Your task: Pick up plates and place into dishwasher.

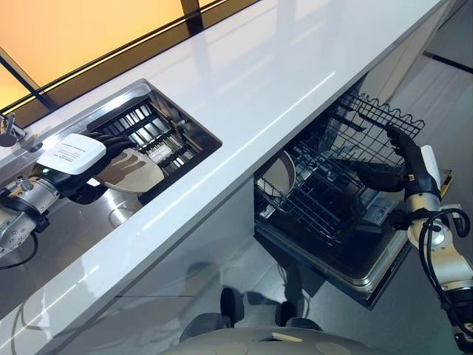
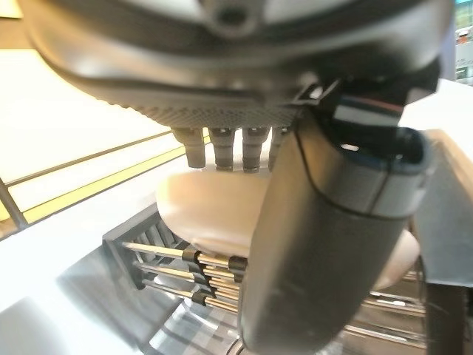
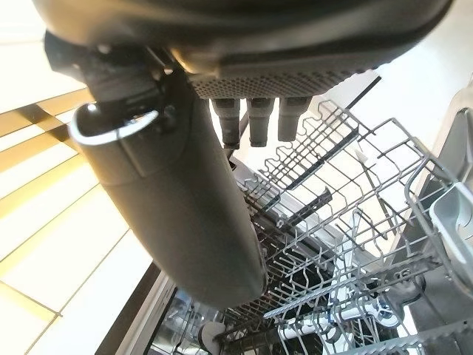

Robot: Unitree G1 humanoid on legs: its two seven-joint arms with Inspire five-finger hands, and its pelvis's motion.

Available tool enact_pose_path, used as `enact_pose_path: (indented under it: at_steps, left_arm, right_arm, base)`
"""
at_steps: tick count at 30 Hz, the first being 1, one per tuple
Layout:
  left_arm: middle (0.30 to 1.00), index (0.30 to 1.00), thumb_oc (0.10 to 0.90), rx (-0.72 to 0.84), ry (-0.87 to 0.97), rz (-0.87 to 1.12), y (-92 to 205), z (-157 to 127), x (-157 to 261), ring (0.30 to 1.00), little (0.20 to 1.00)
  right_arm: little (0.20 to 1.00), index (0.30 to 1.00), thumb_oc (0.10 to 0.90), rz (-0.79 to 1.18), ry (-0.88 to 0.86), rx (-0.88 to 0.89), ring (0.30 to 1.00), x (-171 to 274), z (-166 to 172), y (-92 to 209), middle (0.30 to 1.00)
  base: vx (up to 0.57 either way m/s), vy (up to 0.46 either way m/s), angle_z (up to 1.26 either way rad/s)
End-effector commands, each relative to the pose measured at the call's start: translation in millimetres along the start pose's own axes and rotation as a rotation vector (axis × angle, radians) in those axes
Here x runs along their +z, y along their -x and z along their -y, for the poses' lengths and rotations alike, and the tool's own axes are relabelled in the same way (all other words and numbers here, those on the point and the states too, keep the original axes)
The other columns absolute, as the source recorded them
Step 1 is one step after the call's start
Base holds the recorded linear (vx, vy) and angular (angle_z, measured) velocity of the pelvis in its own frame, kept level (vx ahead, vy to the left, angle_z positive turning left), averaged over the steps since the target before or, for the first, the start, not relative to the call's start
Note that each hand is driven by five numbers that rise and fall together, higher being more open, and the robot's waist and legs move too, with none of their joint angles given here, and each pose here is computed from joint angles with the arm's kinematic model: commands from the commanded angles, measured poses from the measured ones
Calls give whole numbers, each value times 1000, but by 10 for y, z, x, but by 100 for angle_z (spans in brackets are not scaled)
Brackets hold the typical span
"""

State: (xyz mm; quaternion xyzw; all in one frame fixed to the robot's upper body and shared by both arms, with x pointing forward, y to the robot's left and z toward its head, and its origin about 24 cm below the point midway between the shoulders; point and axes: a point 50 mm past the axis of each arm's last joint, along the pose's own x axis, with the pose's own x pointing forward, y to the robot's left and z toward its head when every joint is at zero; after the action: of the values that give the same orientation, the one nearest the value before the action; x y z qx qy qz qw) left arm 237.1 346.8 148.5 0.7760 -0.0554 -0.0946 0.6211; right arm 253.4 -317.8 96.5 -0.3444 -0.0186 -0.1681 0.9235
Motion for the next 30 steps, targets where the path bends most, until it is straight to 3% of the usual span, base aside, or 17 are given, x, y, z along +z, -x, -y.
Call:
enact_pose_path:
  at_steps: [1,13,27,30]
  left_arm:
    - [300,300,100,188,-12,-152,-95,-446,-302,300,200]
    - [300,300,100,249,1,-160,-153,-516,-307,300,200]
    - [300,300,100,568,-82,-85,-85,-1159,-258,300,200]
    - [300,300,100,584,-26,-94,-72,-1305,-255,300,200]
  right_arm:
    - [900,900,800,342,-13,-84,900,661,306,-160,900]
    - [900,900,800,383,-32,-88,900,743,311,-158,900]
    - [900,900,800,441,-61,-97,900,873,350,-165,900]
    - [900,900,800,452,-72,-101,900,908,353,-172,900]
  base:
    - [3,8,-5]
    - [0,0,0]
    - [0,-1,0]
    - [0,0,0]
